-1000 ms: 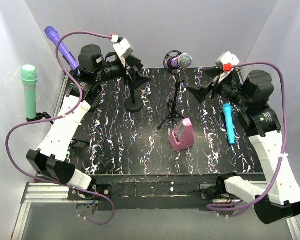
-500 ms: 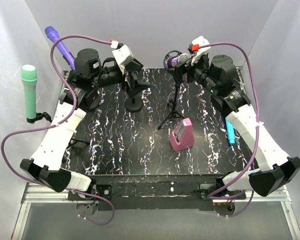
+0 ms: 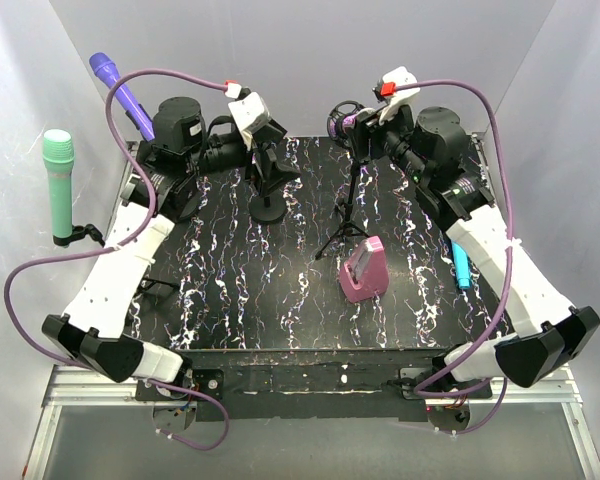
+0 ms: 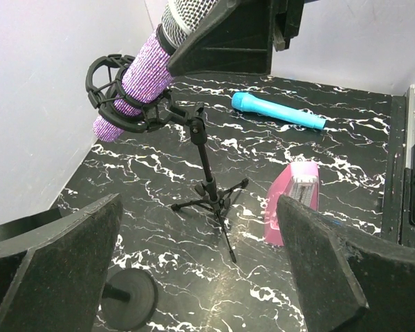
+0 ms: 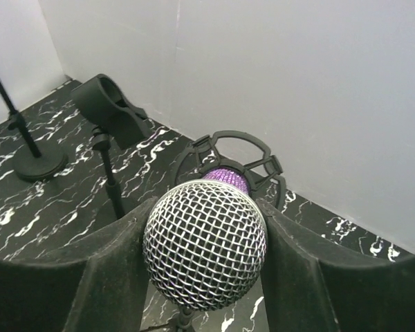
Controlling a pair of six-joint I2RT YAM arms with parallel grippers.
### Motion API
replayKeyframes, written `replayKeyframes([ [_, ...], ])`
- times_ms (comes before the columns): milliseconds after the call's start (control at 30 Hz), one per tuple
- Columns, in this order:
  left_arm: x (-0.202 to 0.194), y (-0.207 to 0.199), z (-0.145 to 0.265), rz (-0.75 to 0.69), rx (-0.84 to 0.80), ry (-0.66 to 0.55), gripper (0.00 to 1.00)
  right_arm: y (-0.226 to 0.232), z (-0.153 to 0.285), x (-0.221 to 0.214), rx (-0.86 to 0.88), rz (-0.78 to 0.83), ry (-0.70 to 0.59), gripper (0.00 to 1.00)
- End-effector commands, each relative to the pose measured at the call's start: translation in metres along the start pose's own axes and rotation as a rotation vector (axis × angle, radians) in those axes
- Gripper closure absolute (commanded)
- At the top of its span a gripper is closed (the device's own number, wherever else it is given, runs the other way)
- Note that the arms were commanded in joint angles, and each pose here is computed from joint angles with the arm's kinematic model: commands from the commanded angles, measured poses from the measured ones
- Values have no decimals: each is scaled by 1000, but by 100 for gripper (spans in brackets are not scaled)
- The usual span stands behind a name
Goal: Remove the microphone from the stand
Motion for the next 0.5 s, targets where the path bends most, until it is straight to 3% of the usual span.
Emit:
replayKeyframes([
  [0,11,0,-3,-30,-38,-31,6,12,18,31,121,26,-63,40],
  [200,15,-1,-17,-67,-110,-61,7,17,37,40,322,73,-88,60],
  [467,30,-6,-42,-215,-181,-112,11,-16,33,56,489,-14,-84,84],
])
Point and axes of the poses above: each gripper's point midway between its finger pads, its own z axis back along the fingers, its own y axis along the line the jaws close on, x = y × z, the point moved 8 cm from there along z, back along the fingers, and after that the axes turned 7 degrees about -z, right-handed, at the moved point
